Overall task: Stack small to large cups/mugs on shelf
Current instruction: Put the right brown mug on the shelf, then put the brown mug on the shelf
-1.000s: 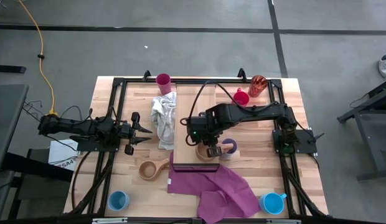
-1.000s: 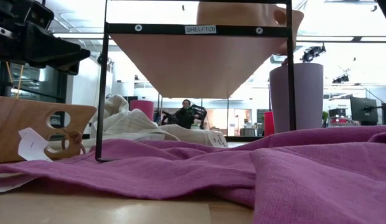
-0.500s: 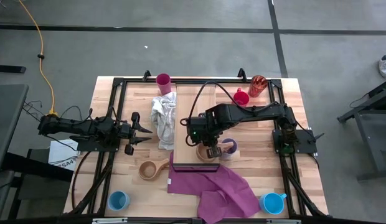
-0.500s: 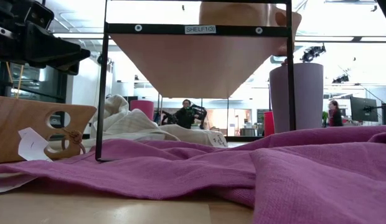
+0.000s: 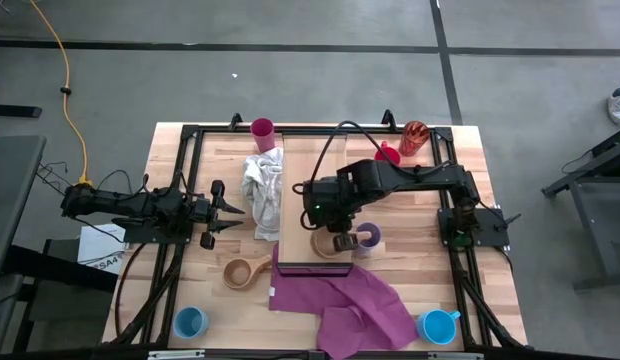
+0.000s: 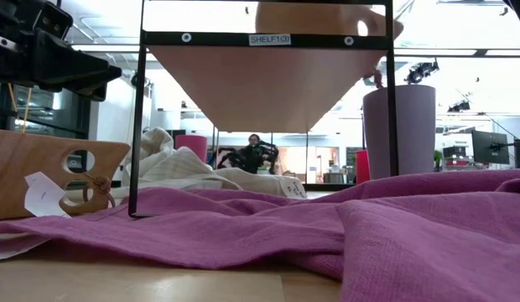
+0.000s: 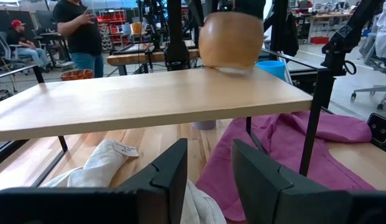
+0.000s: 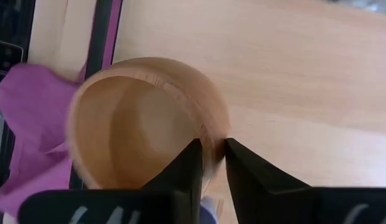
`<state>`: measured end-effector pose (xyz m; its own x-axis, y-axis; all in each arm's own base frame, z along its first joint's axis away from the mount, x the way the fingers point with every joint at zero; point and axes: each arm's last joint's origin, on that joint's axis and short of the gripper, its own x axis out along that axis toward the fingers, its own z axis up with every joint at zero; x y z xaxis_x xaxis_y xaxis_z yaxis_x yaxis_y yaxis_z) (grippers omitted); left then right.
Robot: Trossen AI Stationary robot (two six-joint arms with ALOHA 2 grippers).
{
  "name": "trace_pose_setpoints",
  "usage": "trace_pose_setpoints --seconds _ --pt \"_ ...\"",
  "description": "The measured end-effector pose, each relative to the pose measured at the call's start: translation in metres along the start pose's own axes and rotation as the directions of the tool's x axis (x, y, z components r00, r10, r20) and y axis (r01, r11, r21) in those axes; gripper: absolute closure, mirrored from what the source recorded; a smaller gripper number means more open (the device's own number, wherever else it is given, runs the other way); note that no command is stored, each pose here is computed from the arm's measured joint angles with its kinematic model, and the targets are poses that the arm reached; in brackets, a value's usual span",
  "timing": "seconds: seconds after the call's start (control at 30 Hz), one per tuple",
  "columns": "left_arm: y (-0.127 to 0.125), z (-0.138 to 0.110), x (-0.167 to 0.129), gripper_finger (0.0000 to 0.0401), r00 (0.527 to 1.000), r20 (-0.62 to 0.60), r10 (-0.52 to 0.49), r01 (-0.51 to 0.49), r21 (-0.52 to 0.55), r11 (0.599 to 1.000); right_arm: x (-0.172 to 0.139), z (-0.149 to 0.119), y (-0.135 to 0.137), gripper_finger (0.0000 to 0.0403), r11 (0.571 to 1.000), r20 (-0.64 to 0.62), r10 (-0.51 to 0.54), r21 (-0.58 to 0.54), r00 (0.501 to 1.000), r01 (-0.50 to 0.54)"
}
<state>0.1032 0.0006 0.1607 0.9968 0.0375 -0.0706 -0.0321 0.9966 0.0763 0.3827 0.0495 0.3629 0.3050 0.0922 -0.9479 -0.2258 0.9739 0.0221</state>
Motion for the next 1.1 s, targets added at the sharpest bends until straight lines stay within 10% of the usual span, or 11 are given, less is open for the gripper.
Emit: trace_pose_setpoints --seconds 1.1 --pt "0.0 0.0 0.0 0.029 1.0 0.0 -0.001 0.001 0.0 1.0 -0.012 0.012 0.0 0.0328 1.0 0.143 0.021 0.006 0.989 -0.022"
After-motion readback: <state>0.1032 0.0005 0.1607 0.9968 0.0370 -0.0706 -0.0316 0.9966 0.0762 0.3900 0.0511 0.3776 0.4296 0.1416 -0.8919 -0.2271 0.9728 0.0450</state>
